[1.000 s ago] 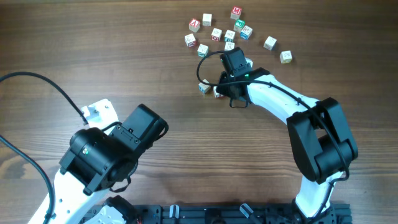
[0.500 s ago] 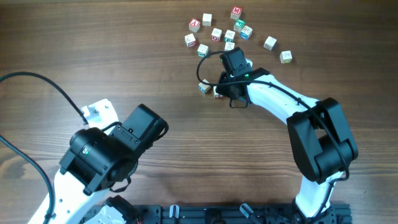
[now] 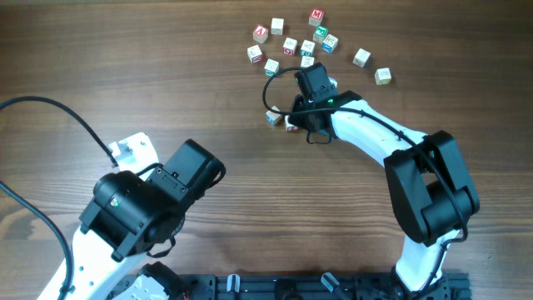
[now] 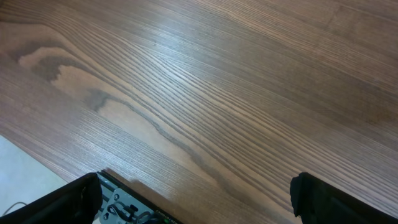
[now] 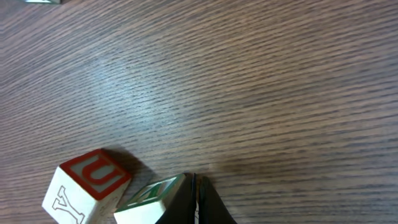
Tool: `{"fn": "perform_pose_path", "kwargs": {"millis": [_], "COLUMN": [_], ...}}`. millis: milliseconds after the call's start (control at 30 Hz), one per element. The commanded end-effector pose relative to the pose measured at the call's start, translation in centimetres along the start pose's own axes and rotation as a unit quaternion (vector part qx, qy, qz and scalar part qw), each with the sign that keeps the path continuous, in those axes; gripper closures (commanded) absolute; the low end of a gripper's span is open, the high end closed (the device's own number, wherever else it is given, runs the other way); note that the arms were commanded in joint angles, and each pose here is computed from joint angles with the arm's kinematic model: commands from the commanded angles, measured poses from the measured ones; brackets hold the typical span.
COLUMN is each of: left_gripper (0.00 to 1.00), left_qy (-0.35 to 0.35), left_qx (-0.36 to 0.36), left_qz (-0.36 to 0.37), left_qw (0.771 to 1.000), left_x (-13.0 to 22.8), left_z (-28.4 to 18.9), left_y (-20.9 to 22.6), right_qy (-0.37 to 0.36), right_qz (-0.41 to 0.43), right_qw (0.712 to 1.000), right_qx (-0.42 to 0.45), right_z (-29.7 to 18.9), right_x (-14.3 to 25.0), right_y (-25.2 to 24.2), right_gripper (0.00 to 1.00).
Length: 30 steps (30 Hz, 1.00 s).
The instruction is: Form a circle
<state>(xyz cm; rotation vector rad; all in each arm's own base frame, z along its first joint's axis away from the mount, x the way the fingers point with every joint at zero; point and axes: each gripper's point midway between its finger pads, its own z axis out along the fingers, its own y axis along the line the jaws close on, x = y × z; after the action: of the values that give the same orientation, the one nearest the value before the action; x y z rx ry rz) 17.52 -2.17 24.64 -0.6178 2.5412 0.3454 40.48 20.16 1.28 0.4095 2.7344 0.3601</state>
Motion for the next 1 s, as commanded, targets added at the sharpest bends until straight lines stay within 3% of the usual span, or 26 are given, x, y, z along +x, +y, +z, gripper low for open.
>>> {"fn": "perform_pose_path", "kwargs": {"millis": [0,533,833,967], "left_gripper": [0.0,0.0,0.0,0.0], "left_qy": [-0.003,-0.003,-0.003,-0.003], "left_qx": [-0.001,-0.001,-0.001,-0.001], "left_qz": [-0.006,-0.006,-0.007,-0.007], "left_qw": [1.0,1.0,1.0,1.0], "left_x": [0.0,0.0,0.0,0.0], "left_z": [0.0,0.0,0.0,0.0], "left_y": [0.1,0.1,0.1,0.1], "right_qy": [0.014,0.009,0.02,0.04], "right_qz": [-0.008,-0.009,0.027,0.08], "right_qw": [1.0,1.0,0.999,0.995], "right_qx": [0.002,0.0,0.023,0.052], "right_z": [0.8,0.8,0.8,0.6], "right_x": [0.9,0.6,1.3,2.5], "right_y": [-0.3,-0.2,-1.2,-2.5], "right_gripper": [0.95,0.96,0.95,0.95]}}
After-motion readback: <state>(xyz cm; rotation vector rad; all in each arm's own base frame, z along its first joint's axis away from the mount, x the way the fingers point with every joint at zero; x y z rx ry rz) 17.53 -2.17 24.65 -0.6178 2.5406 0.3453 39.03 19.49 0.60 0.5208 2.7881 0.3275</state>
